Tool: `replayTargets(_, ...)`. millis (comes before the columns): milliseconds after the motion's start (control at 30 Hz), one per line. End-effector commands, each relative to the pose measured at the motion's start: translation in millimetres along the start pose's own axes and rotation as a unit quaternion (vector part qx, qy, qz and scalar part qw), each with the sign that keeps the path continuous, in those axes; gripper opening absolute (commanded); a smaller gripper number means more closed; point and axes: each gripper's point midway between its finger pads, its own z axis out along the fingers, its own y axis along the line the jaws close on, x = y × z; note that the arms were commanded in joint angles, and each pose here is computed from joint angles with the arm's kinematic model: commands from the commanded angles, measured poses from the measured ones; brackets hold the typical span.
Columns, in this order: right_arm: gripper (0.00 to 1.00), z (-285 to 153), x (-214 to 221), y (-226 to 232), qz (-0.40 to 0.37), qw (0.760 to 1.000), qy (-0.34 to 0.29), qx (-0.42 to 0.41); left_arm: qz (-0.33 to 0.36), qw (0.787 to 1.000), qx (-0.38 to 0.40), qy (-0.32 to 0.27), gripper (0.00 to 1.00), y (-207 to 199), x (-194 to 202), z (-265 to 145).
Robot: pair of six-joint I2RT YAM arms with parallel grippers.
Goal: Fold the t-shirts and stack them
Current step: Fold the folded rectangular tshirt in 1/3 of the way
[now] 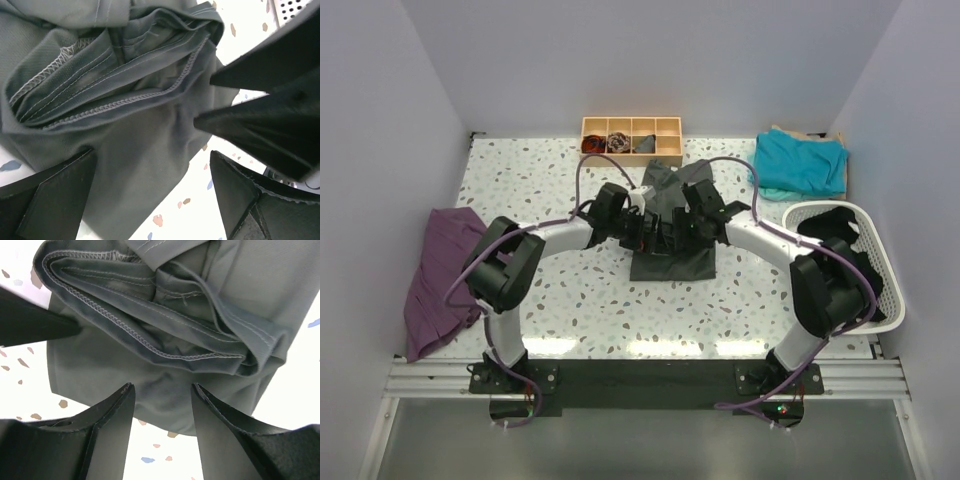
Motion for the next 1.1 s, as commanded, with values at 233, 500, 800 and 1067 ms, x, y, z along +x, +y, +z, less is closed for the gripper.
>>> replayTargets(233,0.54,25,-10,-4,-0.002,1.0,-0.001,0.022,0.01,0.999,0.023,-0.044,1.0,-4,-46,25)
replayTargets(500,0.56,46,-39,-22,-0.025,0.997,-0.023,0.073,0.025,0.998,-0.042,-0.046,1.0,26,-59,28)
replayTargets(800,0.57,45,-80,-47,-0.039,0.99,-0.064,0.123,0.043,0.993,-0.094,-0.059,1.0,50,-68,19)
replayTargets(1067,0.59,11,-123,-78,-0.064,0.971,-0.122,0.194,0.072,0.985,-0.129,-0.084,1.0,51,-82,-1)
